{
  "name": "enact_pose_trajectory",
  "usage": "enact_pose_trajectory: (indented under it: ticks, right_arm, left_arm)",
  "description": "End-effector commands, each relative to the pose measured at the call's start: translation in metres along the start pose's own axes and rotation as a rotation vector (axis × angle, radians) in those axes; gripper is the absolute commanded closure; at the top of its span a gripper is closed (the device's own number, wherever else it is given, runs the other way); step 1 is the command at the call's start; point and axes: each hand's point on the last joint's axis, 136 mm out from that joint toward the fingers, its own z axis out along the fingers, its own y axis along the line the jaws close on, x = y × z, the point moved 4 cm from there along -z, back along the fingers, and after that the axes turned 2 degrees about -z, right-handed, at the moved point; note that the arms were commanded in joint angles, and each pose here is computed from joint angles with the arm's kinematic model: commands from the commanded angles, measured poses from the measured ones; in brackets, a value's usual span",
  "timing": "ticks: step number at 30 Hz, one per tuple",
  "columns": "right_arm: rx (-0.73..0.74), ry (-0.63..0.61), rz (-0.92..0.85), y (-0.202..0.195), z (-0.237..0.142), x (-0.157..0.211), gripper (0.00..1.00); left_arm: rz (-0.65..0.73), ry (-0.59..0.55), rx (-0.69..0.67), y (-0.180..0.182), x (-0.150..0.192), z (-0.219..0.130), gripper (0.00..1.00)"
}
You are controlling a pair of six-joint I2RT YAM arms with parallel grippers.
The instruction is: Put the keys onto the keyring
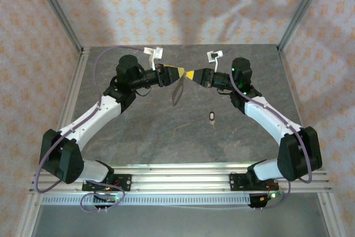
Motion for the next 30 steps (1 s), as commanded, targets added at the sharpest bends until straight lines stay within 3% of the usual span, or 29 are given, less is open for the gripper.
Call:
enact_pose_trajectory:
  ticks: [1,9,24,26,30]
  right_arm:
    - [-0.060,-0.037,-0.109,0.030,-0.006,-0.019,1.00]
    - [-0.045,-0.048,-0.109,0.026,-0.006,-0.019,1.00]
    - [-0.023,-0.045,-0.095,0.017,-0.003,-0.018,1.00]
    - [-0.020,-0.039,-0.097,0.016,-0.003,-0.016,1.00]
    - [-0.012,-0.031,-0.096,0.017,-0.005,-0.014,1.00]
  left_arm:
    - [0.042,0.018,0.064,-0.016,-0.005,0.007,0.43]
    - [0.048,0.069,0.088,-0.021,0.007,0.012,0.46]
    - [0.082,0.126,0.110,-0.026,0.021,0.005,0.64]
    - [0.090,0.101,0.073,-0.022,0.018,0.002,0.63]
    - [0.088,0.021,0.012,-0.016,0.006,-0.007,0.47]
